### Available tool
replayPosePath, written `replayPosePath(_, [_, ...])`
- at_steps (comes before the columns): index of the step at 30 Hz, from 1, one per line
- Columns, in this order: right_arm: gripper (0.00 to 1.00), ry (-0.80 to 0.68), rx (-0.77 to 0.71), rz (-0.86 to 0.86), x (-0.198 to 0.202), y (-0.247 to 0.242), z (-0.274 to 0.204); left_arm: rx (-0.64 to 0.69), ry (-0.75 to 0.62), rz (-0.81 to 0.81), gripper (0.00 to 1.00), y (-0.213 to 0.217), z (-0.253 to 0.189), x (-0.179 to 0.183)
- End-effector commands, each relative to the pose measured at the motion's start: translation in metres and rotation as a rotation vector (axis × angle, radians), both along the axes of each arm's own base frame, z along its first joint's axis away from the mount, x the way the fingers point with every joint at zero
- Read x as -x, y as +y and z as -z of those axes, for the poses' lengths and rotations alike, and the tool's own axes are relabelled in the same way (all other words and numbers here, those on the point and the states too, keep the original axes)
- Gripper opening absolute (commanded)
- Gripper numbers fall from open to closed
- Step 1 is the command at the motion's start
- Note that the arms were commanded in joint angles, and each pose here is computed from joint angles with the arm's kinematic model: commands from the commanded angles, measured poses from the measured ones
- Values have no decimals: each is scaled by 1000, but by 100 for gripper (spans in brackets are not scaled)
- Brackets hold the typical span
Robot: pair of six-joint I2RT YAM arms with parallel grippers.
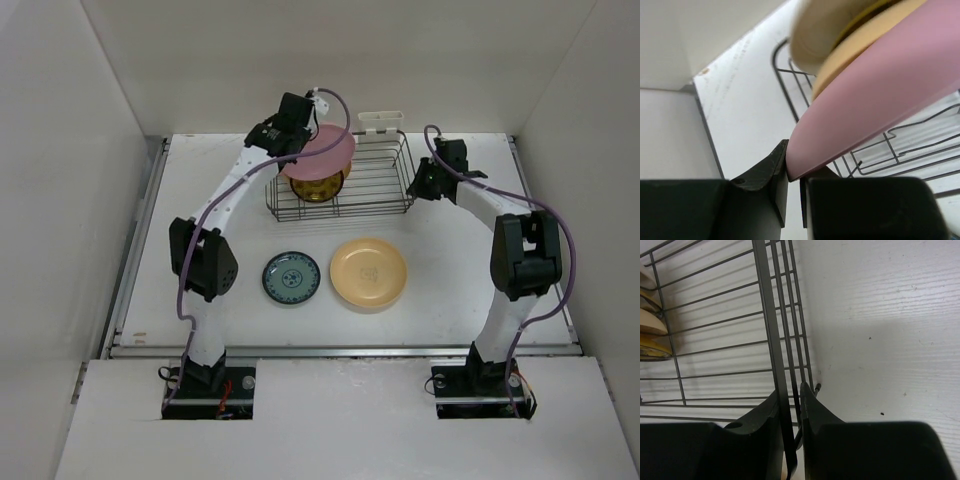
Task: Unload the plates from the dish rack
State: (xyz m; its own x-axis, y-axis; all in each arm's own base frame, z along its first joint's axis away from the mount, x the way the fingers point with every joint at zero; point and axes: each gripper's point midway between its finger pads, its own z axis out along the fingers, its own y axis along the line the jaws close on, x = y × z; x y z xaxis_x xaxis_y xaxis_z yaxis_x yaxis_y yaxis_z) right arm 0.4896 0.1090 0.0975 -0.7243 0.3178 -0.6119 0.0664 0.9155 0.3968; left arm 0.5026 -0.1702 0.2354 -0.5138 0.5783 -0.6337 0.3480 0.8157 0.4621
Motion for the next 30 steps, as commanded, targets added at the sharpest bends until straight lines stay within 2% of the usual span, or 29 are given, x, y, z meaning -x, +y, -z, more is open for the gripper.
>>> replayPosePath(1, [1, -45, -49, 3, 3, 13, -19, 128, -252, -35, 0, -2, -94, 8])
replayPosePath(9, [0, -58, -32, 17, 12, 16, -23, 101, -238, -13, 0, -7, -92, 17])
replayPosePath(12, [0, -54, -48, 12, 13, 19, -24, 133, -177, 13, 0, -11, -91, 29])
replayPosePath(14, [0, -38, -74, -3, 17, 24, -21, 213, -89, 123, 0, -32, -88, 46])
replayPosePath(15, [0, -42, -93, -2, 18, 26, -27, 210, 19, 169, 0, -35, -72, 65])
replayPosePath(16, [0, -51, -95, -11, 17, 31, -29, 267, 110, 264, 0, -52, -62, 82])
replayPosePath(17, [6, -48, -103, -5, 20, 31, -29, 286, 176, 312, 0, -61, -55, 97])
replayPosePath(18, [22, -50, -95, 5, 19, 29, -29, 272, 274, 364, 0, -67, -42, 122])
replayPosePath(19, [47, -50, -89, 12, 20, 27, -31, 264, 347, 400, 0, -74, -27, 135])
replayPosePath(22, [63, -61, -60, 26, 22, 21, -38, 181, 542, 522, 0, -94, 20, 179])
replayPosePath(23, [73, -64, -53, 19, 24, 20, -40, 162, 580, 530, 0, -96, 29, 189])
replayPosePath(24, [75, -65, -46, 27, 26, 18, -43, 135, 642, 559, 0, -101, 49, 203])
replayPosePath(26, [80, -75, -39, 36, 29, 15, -49, 124, 683, 575, 0, -106, 63, 211])
replayPosePath(30, [81, -89, -26, 40, 33, 12, -56, 123, 737, 542, 0, -120, 91, 212])
